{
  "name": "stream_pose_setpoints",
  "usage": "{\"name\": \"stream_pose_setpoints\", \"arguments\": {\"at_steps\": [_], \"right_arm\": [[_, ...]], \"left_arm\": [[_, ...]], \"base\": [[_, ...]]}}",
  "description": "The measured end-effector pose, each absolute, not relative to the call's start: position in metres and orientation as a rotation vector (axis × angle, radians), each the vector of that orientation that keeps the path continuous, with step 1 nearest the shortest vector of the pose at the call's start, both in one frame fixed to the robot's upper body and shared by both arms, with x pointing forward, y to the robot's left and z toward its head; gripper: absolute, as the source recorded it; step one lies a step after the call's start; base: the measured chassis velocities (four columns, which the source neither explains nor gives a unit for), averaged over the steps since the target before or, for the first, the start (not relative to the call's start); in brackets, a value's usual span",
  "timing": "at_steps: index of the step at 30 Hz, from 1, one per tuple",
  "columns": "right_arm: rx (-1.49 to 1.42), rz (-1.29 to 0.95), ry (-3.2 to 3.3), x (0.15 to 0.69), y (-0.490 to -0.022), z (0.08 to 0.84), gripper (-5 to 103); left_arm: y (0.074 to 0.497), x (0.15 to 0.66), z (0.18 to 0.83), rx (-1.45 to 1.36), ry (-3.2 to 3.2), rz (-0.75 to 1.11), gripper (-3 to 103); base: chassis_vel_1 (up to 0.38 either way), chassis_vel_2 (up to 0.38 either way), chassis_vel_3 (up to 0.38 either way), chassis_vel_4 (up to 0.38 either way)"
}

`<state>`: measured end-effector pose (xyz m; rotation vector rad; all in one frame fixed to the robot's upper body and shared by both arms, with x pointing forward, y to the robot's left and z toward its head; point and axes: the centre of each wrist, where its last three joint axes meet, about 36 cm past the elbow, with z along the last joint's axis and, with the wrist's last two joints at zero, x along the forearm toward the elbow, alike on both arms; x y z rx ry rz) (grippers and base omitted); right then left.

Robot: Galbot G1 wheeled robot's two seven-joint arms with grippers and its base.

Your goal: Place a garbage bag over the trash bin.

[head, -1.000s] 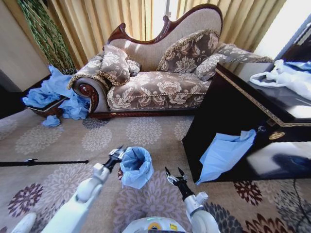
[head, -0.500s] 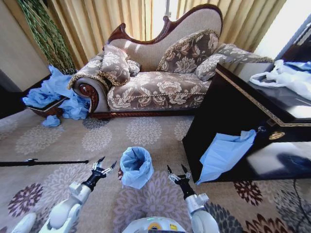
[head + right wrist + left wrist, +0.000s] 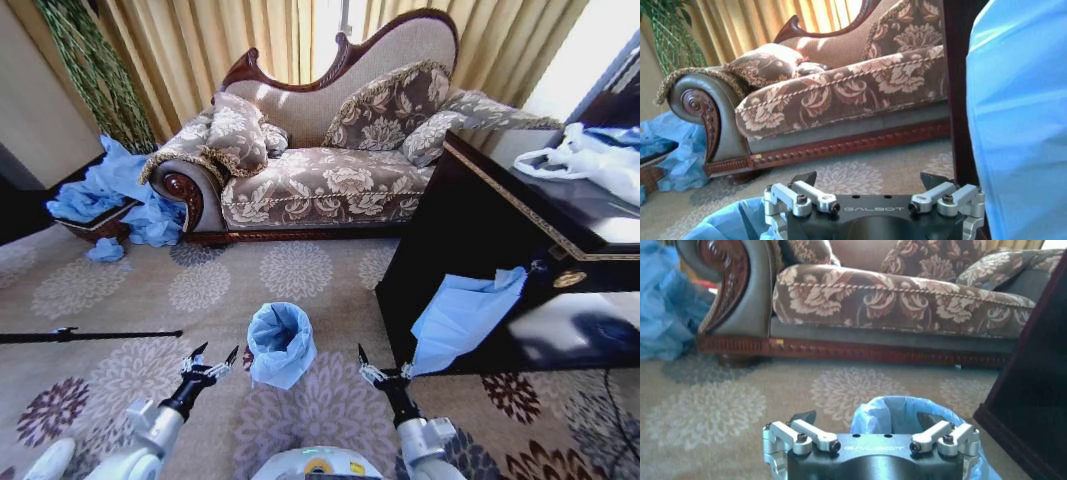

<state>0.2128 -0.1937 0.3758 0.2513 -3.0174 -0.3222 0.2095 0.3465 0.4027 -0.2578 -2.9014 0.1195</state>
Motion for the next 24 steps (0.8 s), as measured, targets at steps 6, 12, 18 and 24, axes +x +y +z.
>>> {"name": "stream_pose_setpoints", "arguments": {"at_steps": [6, 12, 18, 24], "right_arm": [[0.24, -0.334, -3.031, 0.202, -0.194, 0.382, 100], [0.261, -0.33, -3.04, 0.194, -0.197, 0.379, 100], [0.249, -0.341, -3.042, 0.189, -0.199, 0.377, 100], [0.252, -0.35, -3.044, 0.187, -0.199, 0.376, 100]], "left_arm": [[0.346, 0.208, 0.415, -0.259, -2.932, 0.118, 100], [0.344, 0.211, 0.424, -0.306, -2.943, 0.118, 100], [0.331, 0.213, 0.429, -0.357, -2.913, 0.148, 100], [0.325, 0.211, 0.426, -0.378, -2.912, 0.109, 100]], "base": [[0.0, 0.0, 0.0, 0.0], [0.0, 0.0, 0.0, 0.0], [0.0, 0.0, 0.0, 0.0], [0.0, 0.0, 0.0, 0.0]]}}
